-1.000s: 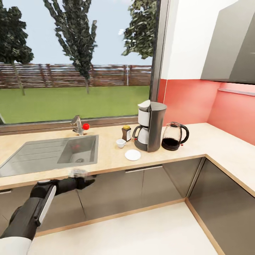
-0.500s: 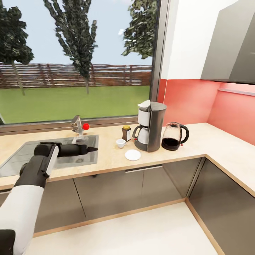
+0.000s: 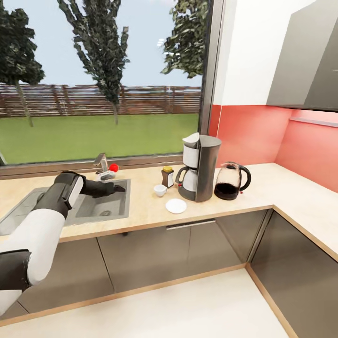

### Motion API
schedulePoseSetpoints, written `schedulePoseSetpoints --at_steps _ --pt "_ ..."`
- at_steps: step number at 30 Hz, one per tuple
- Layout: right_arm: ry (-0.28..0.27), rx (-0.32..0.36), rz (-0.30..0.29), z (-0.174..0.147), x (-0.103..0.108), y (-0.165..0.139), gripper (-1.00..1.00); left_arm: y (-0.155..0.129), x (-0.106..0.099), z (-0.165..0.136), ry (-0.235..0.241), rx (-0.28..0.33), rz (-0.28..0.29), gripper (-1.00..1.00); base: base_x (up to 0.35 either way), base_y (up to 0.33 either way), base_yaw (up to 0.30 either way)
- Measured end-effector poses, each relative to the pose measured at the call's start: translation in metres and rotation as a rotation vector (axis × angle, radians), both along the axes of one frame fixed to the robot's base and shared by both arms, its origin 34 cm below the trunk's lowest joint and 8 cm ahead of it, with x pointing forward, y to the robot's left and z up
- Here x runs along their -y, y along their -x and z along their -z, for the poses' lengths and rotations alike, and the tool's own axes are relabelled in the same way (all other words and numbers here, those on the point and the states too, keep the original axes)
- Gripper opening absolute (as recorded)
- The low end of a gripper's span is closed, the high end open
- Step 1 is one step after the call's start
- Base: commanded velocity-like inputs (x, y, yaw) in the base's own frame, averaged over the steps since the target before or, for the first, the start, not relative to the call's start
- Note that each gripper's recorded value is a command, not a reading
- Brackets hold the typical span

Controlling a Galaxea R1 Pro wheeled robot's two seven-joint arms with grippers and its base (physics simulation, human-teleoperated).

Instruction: Set up a coffee station on the kitchen countertop: keep the coffee maker on the countertop, move the bottle of coffee from the kitchen shelf to the counter next to the coffee maker, place a paper coffee filter on top of the coffee maker, put the saucer next to the coffee maker with the coffee cup on the saucer, and place the electric kettle next to the coffee maker.

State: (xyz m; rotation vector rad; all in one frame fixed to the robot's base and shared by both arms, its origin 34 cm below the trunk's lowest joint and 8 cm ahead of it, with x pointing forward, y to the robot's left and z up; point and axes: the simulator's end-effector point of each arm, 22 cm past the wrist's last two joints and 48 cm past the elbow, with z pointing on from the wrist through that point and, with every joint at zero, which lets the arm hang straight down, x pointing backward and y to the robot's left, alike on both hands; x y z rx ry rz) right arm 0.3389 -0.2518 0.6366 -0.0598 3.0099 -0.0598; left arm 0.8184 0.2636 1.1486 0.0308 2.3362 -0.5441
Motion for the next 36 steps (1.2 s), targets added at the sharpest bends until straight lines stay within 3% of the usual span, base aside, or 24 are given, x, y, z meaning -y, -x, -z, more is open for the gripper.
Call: schedulePoseSetpoints --at_steps 22,36 --pt "0.0 -0.003 0.0 0.001 0.0 0.003 1.0 0.003 0.001 0.011 0.003 -0.016 0.001 1.0 0.327 -0.003 -0.004" --pt "0.0 -0.006 -0.001 0.001 0.0 0.005 1.0 0.003 0.0 0.013 0.003 -0.017 -0.001 1.0 0.283 -0.147 -0.117"
